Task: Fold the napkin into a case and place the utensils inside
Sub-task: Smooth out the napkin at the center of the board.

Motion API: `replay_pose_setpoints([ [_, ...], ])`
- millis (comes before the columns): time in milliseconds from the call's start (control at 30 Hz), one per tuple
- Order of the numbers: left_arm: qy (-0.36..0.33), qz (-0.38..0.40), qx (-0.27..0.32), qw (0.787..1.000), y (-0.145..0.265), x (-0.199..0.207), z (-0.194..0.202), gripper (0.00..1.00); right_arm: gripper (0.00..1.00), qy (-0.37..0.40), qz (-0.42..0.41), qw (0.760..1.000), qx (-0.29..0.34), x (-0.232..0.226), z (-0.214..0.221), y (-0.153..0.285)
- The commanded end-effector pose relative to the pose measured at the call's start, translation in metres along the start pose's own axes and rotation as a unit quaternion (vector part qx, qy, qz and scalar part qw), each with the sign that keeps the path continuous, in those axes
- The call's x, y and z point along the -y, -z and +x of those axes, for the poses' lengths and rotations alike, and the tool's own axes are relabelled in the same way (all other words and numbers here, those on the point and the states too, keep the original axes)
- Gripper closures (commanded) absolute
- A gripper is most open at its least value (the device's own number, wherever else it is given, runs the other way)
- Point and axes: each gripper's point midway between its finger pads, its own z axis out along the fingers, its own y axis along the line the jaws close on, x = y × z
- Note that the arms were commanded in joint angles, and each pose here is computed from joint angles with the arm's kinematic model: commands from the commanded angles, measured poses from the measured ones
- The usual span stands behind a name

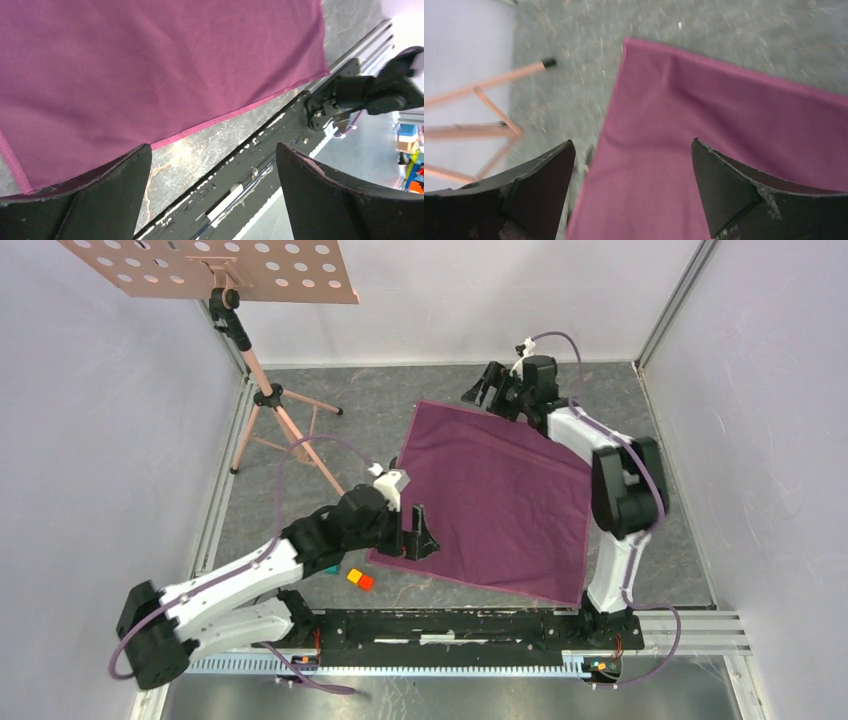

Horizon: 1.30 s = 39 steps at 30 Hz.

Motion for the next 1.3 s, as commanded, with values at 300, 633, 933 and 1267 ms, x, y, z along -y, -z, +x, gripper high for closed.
replay_pose_setpoints([
  [300, 0.012, 0.059, -0.061, 0.996, -0.089, 0.033, 0.003, 0.0, 0.04, 0.112, 0.21, 0.971, -0.007, 0.109, 0.042, 0.173],
  [633, 0.023, 0.057, -0.107, 0.992, -0.159, 0.041, 0.0, 0.0, 0.07, 0.045, 0.234, 0.971, 0.018, 0.185, -0.007, 0.153],
  [933, 0.066, 0.044, -0.11, 0.991, -0.191, 0.029, 0.009, 0.0, 0.07, 0.039, 0.23, 0.972, 0.035, 0.206, -0.024, 0.133],
  [1267, 0.099, 0.05, -0.111, 0.988, -0.226, 0.02, -0.01, 0.0, 0.08, 0.043, 0.229, 0.972, 0.035, 0.235, -0.05, 0.093],
])
